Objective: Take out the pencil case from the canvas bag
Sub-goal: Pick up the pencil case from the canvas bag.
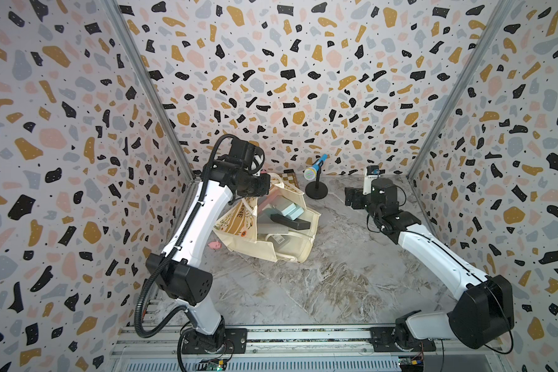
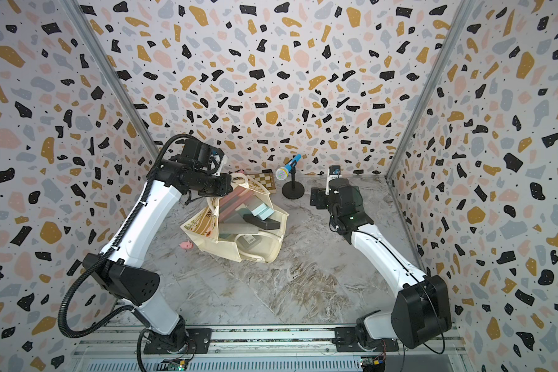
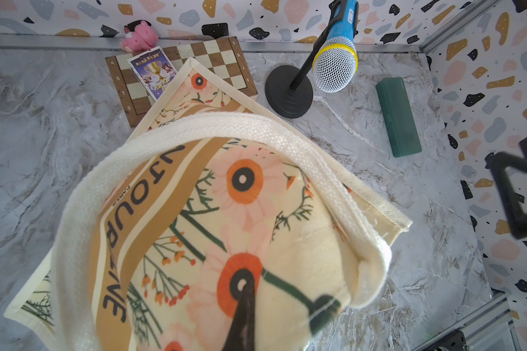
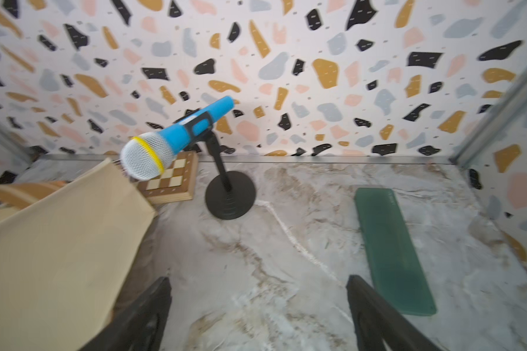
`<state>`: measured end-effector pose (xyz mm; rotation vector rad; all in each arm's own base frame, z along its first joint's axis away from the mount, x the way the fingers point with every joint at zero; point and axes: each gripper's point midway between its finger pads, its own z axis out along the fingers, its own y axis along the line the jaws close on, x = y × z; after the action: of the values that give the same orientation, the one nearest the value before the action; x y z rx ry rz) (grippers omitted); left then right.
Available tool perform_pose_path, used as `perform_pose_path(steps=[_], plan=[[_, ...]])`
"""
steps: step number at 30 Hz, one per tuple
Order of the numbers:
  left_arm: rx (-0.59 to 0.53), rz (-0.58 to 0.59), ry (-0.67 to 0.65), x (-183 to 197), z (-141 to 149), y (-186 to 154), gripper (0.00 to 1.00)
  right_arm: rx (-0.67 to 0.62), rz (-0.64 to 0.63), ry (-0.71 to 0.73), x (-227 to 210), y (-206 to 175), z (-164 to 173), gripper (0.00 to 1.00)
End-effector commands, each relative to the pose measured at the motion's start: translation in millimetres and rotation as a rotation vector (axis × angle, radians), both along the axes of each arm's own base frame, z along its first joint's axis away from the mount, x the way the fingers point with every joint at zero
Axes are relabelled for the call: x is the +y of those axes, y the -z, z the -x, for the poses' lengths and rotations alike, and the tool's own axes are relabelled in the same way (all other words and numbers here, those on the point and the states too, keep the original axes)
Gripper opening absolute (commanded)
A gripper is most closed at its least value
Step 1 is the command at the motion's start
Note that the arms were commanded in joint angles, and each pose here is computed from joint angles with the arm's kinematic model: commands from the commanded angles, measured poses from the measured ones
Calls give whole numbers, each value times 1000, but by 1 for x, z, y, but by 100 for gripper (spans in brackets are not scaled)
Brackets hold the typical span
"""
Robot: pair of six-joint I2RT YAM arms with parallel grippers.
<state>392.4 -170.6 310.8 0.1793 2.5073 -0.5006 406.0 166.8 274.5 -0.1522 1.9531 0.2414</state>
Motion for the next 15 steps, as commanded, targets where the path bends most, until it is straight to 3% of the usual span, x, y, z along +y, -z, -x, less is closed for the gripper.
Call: perform_pose_path(steps=[1, 9, 15], plan=[[-69, 87, 55, -12, 1, -27, 0, -70, -51, -127, 44, -23, 33, 89], [-78, 165, 141, -27, 7, -27, 0, -44, -2, -409, 134, -6, 125, 82], [-107, 162, 155, -25, 14, -33, 0, 56, 121, -547, 169, 35, 153, 78]])
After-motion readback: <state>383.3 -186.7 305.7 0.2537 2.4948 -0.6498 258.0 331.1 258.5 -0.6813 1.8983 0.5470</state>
